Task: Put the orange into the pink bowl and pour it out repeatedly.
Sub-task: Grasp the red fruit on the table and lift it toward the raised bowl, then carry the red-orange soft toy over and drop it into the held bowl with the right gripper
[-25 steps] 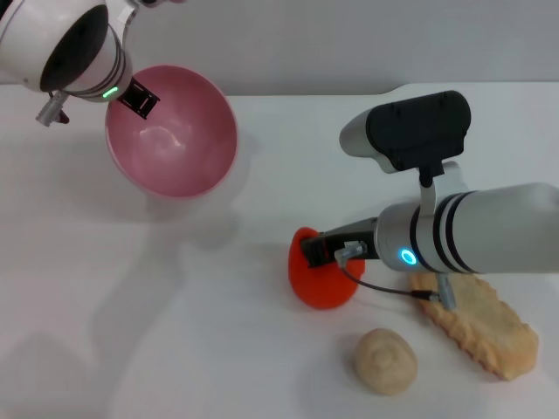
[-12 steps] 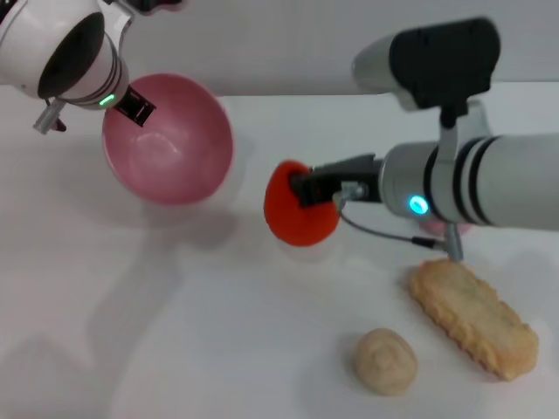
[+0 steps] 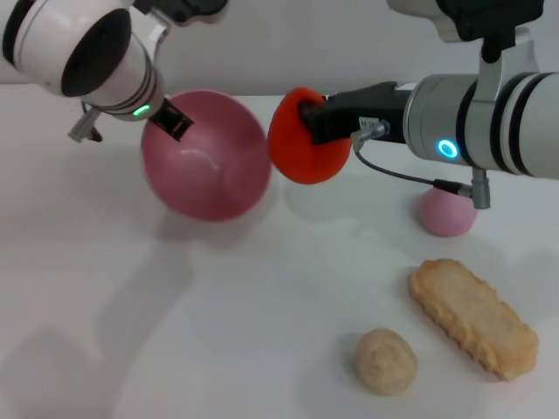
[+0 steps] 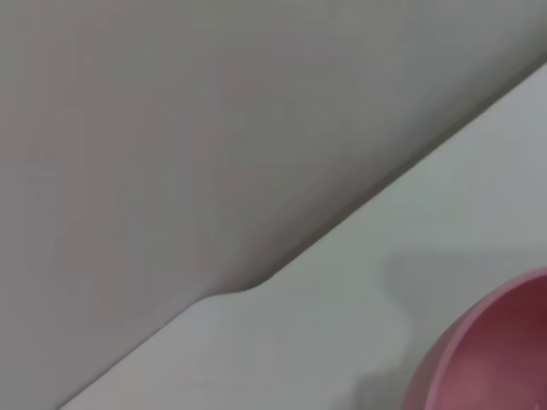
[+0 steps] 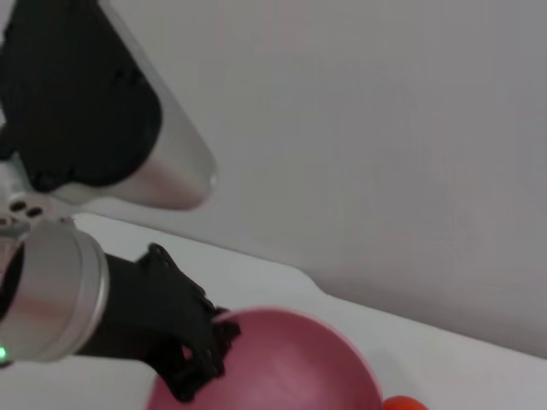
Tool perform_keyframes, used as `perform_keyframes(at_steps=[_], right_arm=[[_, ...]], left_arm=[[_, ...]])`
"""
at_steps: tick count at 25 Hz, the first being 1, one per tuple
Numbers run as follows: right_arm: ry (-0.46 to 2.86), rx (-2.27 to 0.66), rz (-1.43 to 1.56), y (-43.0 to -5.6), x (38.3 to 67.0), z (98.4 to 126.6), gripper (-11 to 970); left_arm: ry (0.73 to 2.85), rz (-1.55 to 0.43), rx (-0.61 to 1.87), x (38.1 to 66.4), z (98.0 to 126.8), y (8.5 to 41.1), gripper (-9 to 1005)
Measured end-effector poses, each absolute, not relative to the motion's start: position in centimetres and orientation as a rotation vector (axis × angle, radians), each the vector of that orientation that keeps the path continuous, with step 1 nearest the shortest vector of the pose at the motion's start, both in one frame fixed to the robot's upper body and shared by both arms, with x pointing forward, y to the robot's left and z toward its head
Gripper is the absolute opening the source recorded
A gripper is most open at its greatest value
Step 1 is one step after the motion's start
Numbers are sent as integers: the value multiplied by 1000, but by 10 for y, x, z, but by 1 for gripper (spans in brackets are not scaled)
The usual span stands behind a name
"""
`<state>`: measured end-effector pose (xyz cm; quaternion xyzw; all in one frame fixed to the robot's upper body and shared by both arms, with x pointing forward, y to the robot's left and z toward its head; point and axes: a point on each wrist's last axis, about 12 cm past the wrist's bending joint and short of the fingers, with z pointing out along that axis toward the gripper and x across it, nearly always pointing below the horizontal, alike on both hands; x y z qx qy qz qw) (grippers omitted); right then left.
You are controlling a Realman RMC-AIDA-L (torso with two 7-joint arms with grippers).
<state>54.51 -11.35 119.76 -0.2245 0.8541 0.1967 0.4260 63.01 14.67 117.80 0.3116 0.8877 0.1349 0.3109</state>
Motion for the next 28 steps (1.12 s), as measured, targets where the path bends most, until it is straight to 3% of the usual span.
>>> perform_keyframes(at_steps=[14,24,28], right_arm=[[2140,-580,471,-108,561,1189,95],[2157,-586,514,-104,560,1183,112],[2142,-586,505,-107,560,1180,180]], left_arm=[[2307,205,945,621,1184,111,45],[2294,167,947,621,1187,107,45],[2293,168,945,623,1187,108,45]])
